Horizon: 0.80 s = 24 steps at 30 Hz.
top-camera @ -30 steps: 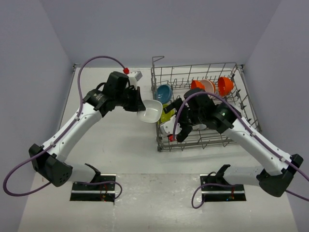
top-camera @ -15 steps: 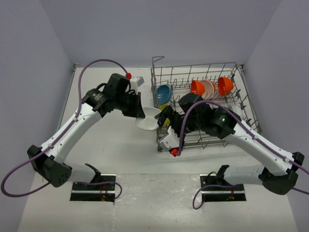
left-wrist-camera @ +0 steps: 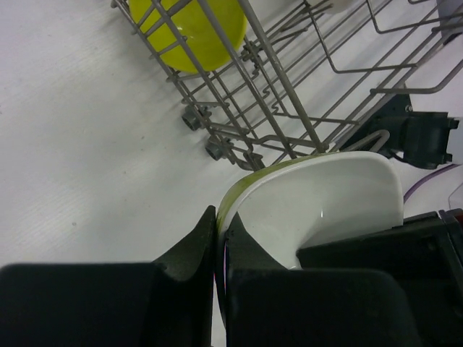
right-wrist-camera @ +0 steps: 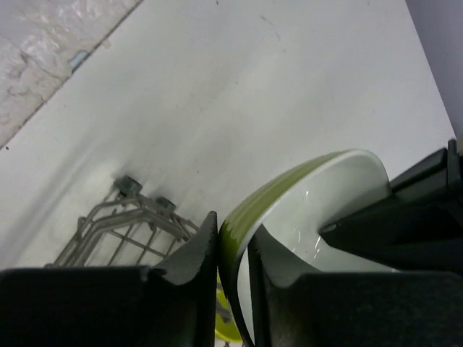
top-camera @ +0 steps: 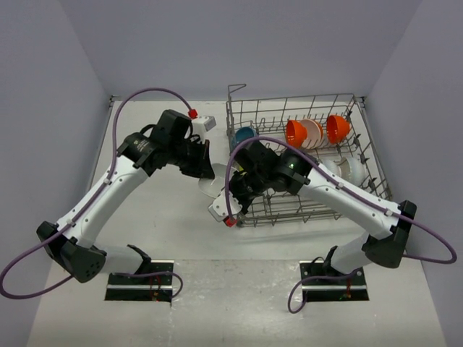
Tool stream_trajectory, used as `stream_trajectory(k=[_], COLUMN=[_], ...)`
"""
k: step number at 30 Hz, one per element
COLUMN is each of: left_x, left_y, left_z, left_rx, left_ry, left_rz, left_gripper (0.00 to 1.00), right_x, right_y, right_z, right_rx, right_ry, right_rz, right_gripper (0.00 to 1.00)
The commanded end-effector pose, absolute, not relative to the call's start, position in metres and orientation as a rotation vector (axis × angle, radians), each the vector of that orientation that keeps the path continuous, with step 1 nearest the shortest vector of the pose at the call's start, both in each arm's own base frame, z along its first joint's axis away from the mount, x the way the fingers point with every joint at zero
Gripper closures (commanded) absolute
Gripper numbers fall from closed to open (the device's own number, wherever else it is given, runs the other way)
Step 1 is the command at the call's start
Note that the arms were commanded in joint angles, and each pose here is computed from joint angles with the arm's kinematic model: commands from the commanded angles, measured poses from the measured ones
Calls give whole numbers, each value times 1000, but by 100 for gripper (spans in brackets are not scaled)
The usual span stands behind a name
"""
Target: Load the bowls into the dish rack
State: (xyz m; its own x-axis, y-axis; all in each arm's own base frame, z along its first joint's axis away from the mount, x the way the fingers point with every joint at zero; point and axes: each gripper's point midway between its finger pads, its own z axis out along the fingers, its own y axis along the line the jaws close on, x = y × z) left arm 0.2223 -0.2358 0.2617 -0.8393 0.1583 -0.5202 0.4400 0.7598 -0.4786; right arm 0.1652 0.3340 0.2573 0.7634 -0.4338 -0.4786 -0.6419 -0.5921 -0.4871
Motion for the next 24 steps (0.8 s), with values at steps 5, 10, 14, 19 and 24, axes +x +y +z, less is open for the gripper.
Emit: stream_trajectory(k=[5,10,14,19,24], left_x=[200,217,245,263,266], left_y=[-226,-226,-216,-211,-216], left_z=[271,309,370,431,435], left_rx=[580,510,334,199,198], left_ry=[2505,2335,2141,1837,1755], left_rz=[-835,-826,-752,-793,-831], left_gripper=[95,0,0,0,0], right_x=[158,145,144,161,187], right_y=[334,351,351,316,261], right_z=[272,315,366,425,410], right_rx=[-2246,-2041,-1782,-1335,-1018], right_ry=[858,987,1078,1186,1356], right_rz=[442,652,874,1297,1500], right_gripper=[100,100,100,100,100])
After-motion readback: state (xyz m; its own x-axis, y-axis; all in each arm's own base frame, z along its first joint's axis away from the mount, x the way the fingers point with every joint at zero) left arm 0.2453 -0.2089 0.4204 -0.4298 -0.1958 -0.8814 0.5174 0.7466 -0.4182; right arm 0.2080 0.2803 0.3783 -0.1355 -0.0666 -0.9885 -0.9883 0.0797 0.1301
